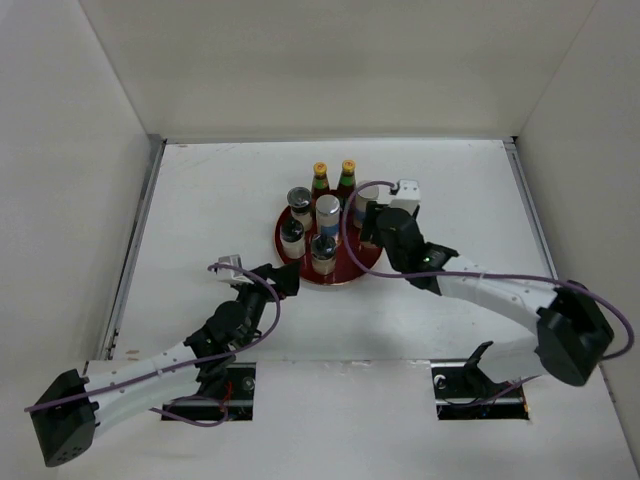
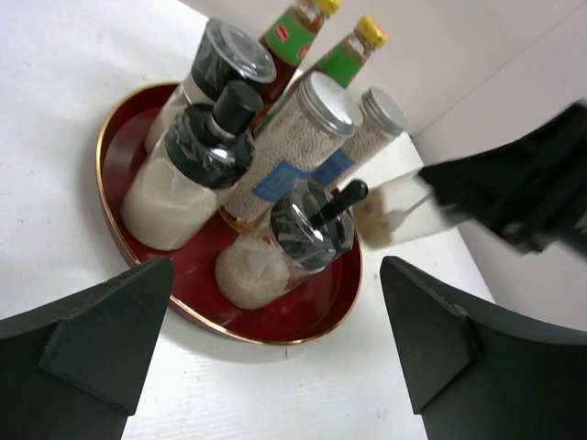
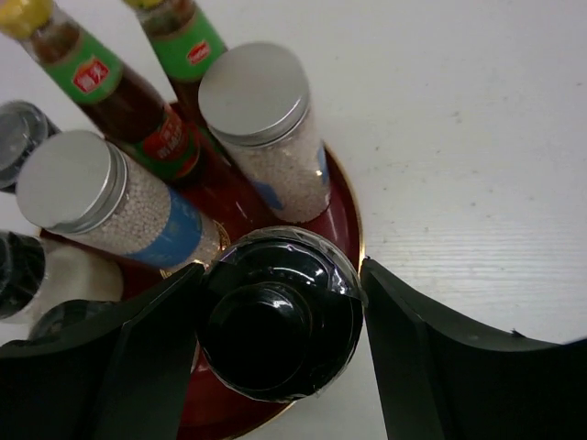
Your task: Organize the condiment bottles
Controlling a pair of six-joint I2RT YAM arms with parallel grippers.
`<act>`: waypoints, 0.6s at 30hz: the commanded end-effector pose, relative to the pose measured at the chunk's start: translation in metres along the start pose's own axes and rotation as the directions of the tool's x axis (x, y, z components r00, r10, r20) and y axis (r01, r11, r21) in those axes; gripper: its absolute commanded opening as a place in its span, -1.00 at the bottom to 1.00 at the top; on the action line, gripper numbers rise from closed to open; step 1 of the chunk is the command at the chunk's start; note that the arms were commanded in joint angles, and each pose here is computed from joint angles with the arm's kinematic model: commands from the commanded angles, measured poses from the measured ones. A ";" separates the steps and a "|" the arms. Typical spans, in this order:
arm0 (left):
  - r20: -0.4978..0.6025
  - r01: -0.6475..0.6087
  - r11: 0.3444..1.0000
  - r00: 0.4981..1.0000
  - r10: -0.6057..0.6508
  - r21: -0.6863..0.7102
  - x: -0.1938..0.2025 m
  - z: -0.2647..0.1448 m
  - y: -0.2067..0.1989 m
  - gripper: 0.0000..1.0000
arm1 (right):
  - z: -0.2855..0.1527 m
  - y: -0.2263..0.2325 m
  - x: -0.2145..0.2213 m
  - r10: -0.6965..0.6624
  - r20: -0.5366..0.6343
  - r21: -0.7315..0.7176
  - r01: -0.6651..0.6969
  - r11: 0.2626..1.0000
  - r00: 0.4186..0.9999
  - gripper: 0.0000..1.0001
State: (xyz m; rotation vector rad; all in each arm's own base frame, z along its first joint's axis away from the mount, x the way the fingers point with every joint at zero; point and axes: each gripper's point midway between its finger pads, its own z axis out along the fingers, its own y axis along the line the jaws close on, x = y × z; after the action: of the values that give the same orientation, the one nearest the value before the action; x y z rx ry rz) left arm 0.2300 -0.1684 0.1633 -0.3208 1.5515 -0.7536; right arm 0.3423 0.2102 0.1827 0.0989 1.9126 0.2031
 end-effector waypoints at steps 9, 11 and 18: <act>0.096 0.017 0.989 0.995 -0.002 -0.147 -0.017 -0.008 0.042 1.00 | 0.045 0.056 0.016 -0.063 0.018 -0.027 0.064 0.998 0.998 0.21; 0.097 0.023 0.986 0.995 -0.007 -0.164 -0.017 -0.008 0.046 1.00 | 0.047 0.058 0.021 -0.075 0.012 -0.022 0.075 0.997 0.997 0.33; 0.040 -0.010 0.969 0.999 0.020 -0.246 -0.008 -0.001 0.061 1.00 | 0.035 0.064 0.003 -0.055 0.040 -0.039 0.056 0.998 0.998 1.00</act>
State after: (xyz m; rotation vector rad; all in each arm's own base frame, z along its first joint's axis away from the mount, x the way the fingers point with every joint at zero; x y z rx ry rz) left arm 0.2434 -0.1198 0.1443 -0.4903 1.5642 -0.5647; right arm 0.3641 0.2673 0.1265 -0.0540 1.9941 0.1162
